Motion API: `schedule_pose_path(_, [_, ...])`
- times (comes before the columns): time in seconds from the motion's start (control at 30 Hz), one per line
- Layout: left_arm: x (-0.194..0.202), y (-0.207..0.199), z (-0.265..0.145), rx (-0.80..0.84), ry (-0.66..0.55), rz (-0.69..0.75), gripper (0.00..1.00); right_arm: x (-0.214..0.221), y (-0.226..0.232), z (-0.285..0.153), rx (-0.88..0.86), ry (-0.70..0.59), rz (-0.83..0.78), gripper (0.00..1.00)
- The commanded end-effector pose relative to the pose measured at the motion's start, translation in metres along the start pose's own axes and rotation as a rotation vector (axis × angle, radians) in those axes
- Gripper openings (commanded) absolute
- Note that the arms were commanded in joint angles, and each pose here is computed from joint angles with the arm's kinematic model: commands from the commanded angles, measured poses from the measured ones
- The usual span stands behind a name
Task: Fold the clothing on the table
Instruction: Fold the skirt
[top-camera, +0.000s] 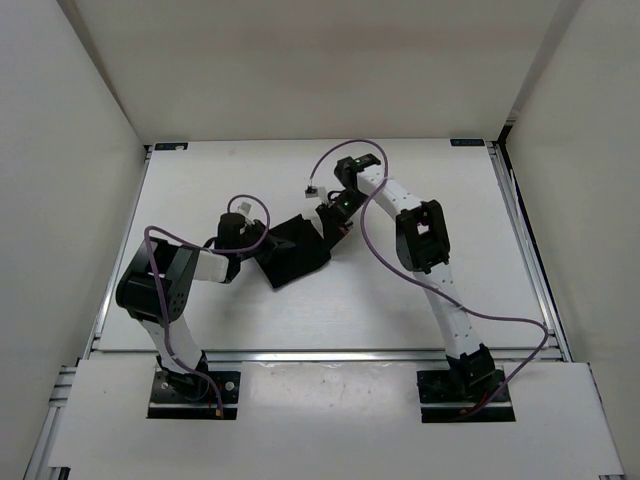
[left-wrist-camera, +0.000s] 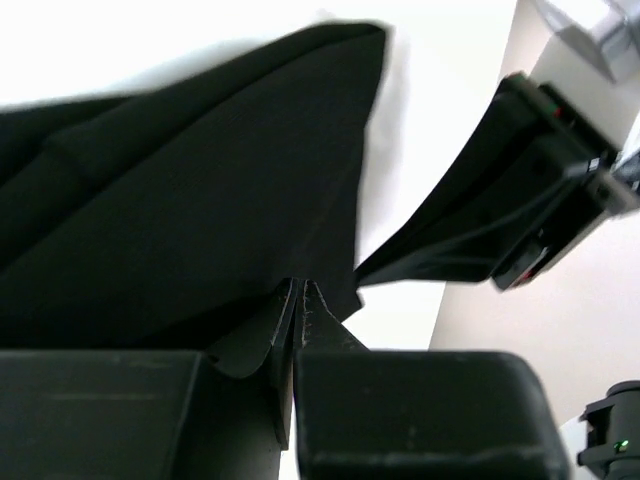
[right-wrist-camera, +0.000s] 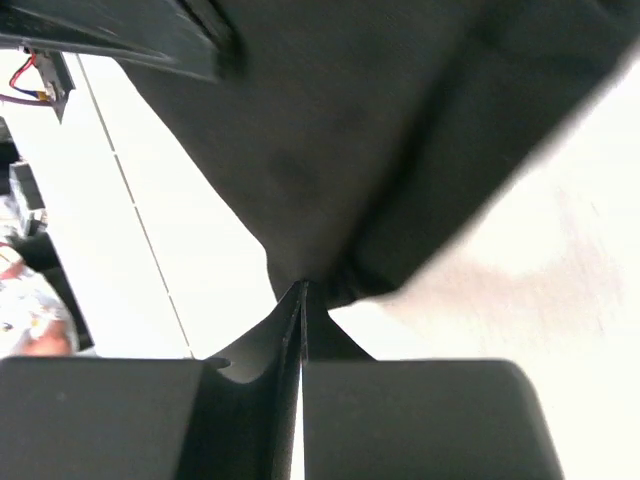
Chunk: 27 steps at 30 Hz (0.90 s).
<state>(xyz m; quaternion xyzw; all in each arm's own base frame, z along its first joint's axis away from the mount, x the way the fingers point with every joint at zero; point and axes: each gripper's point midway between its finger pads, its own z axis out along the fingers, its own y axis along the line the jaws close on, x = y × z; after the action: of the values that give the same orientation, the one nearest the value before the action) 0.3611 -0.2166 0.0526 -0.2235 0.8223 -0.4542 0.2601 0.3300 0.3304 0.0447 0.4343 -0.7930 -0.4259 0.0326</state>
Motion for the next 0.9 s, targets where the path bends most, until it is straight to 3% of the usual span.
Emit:
schedule_pose_path(0.0, [0.005,-0.009,-0.007,0.022,0.014,0.04,0.11,0.012,-0.006,0.006,-0.018,0.024,0.08,0.0])
schedule_pose_path(0.2, [0.014,-0.009,-0.004,0.016,0.041,0.03,0.1,0.015,-0.016,-0.009,-0.025,-0.015,0.115,0.0])
schedule_pose_path(0.47, [-0.002,-0.055,-0.005,0.106,-0.005,0.07,0.1,-0.038,0.028,-0.094,-0.129,-0.316,-0.073,0.0])
schedule_pose_path(0.63, [-0.021,-0.079,-0.032,0.123,-0.089,0.112,0.1,-0.039,0.05,-0.077,-0.223,-0.313,-0.09,0.0])
schedule_pose_path(0.87, [-0.041,-0.064,-0.095,0.096,-0.236,0.062,0.0,-0.05,0.067,-0.033,-0.272,-0.244,-0.123,0.0])
